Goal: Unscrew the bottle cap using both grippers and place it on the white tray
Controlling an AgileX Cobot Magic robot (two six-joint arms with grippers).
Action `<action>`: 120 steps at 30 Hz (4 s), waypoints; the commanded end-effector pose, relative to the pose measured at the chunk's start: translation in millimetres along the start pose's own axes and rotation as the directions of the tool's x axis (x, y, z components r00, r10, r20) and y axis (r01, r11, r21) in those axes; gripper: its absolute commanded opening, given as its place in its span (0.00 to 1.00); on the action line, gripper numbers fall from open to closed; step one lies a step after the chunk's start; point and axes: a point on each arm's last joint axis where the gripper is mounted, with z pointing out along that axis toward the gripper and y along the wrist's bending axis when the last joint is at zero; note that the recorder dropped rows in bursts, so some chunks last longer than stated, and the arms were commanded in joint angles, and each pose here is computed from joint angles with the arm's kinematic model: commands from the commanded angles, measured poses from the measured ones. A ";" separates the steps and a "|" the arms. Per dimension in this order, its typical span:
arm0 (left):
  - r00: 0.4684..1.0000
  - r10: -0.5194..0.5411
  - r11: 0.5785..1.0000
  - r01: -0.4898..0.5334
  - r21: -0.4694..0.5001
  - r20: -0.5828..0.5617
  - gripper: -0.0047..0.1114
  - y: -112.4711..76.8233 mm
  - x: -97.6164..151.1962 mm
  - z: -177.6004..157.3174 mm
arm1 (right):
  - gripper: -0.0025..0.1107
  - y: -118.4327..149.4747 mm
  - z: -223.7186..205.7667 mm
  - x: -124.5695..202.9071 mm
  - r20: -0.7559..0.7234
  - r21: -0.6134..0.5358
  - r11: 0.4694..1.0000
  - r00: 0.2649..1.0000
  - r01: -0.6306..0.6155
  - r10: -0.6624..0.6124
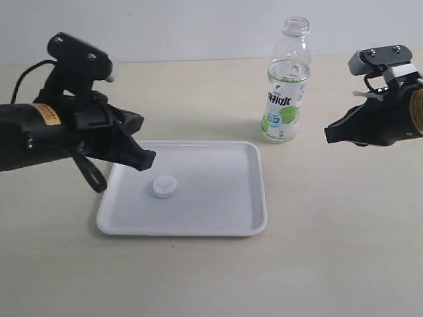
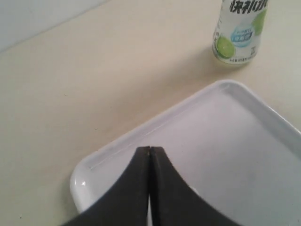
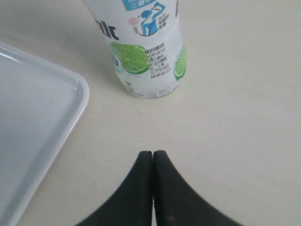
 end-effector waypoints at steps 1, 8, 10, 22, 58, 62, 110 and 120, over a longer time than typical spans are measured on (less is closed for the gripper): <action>0.993 -0.068 0.997 0.069 -0.015 0.099 0.04 3.3 1.3 -36.6 | 0.02 0.6 -2.0 1.4 0.000 -0.001 0.999 0.999 -0.047 0.047; 0.964 -0.135 0.990 0.139 0.001 0.231 0.04 5.6 -1.4 -83.5 | 0.02 0.6 -1.9 1.4 0.000 -0.001 0.999 0.999 -0.044 0.044; 0.956 -0.136 0.990 0.140 0.003 0.259 0.04 6.2 -4.6 -90.3 | 0.02 0.6 -1.9 1.4 0.000 -0.001 0.999 0.999 -0.044 0.044; 0.951 -0.121 0.992 0.125 0.003 0.285 0.04 6.4 -7.3 -96.3 | 0.02 0.6 -1.9 1.4 0.000 -0.001 0.999 0.999 -0.044 0.044; 0.808 -0.121 0.989 0.147 0.001 0.577 0.04 5.6 29.5 -268.9 | 0.02 0.6 -1.9 1.4 0.000 -0.001 0.999 0.999 -0.044 0.044; 0.802 -0.150 0.986 0.165 0.027 0.579 0.04 4.6 29.2 -269.0 | 0.02 0.6 -1.9 1.4 0.000 -0.001 0.999 0.999 -0.044 0.044; 0.906 -0.255 0.894 0.354 -0.274 0.338 0.04 16.1 150.1 -185.4 | 0.02 0.6 -1.9 1.4 0.000 -0.001 0.999 0.999 -0.044 0.044; 0.908 -0.247 0.895 0.348 -0.279 0.338 0.04 16.3 150.0 -185.5 | 0.02 0.4 -1.9 1.4 0.000 0.001 0.999 0.999 -0.044 0.044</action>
